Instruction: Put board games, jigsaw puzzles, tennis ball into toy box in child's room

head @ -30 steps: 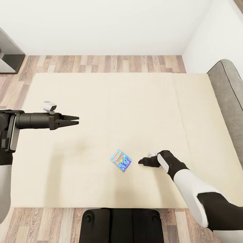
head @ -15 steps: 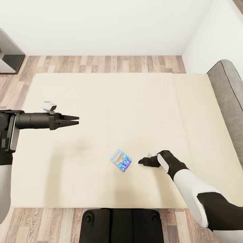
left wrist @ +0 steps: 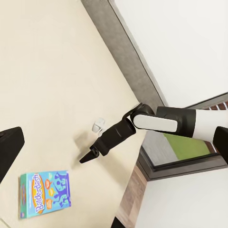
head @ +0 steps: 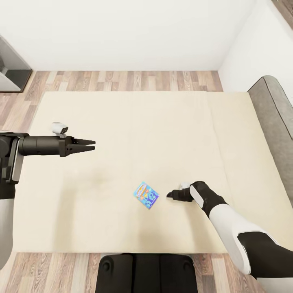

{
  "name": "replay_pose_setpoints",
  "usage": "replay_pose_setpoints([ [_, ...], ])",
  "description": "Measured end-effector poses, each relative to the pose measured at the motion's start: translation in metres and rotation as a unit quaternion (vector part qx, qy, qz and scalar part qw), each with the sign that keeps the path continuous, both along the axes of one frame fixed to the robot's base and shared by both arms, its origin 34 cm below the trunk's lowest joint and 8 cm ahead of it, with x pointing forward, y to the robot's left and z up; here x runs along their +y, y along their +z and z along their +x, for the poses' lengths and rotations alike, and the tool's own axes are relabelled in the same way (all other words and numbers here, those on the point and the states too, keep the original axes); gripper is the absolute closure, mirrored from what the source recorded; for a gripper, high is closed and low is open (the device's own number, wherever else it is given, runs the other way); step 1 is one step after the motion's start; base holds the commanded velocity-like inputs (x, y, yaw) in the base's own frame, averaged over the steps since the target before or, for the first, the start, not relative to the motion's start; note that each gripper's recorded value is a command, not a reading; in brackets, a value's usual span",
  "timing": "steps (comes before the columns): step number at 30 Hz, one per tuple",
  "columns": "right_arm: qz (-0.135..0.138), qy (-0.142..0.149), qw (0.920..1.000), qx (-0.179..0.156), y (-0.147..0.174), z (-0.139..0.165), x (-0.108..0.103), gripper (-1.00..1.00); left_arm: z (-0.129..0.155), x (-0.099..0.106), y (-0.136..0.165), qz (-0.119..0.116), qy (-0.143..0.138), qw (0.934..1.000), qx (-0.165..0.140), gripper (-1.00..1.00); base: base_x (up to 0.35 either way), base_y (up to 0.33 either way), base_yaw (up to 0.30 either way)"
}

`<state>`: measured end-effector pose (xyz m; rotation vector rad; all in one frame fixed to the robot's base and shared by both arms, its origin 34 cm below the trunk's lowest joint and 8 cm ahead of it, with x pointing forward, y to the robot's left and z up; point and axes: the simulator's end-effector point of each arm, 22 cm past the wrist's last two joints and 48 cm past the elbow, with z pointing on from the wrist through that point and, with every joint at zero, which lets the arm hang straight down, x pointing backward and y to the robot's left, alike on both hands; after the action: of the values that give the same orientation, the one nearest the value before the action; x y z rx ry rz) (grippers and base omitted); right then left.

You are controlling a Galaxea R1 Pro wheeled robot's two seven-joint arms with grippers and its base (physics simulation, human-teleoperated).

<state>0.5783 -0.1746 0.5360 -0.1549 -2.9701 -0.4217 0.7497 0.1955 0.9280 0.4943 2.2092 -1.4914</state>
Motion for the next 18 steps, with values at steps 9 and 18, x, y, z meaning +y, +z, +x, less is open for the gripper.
replay_pose_setpoints([
  [9, 0.0, 0.0, 1.0, -0.007, 0.007, 0.007, 0.0, -1.0, 0.001, 0.0, 0.009, 0.0, 0.0, 1.0, -0.007, -1.0, 0.0, 0.0, 0.0],
  [18, 0.0, 0.0, 0.9999, -0.014, 0.014, 0.013, 0.0, -1.0, 0.002, 0.0, 0.019, 0.0, 0.001, 0.9999, -0.015, -1.0, 0.0, 0.0, 0.0],
])
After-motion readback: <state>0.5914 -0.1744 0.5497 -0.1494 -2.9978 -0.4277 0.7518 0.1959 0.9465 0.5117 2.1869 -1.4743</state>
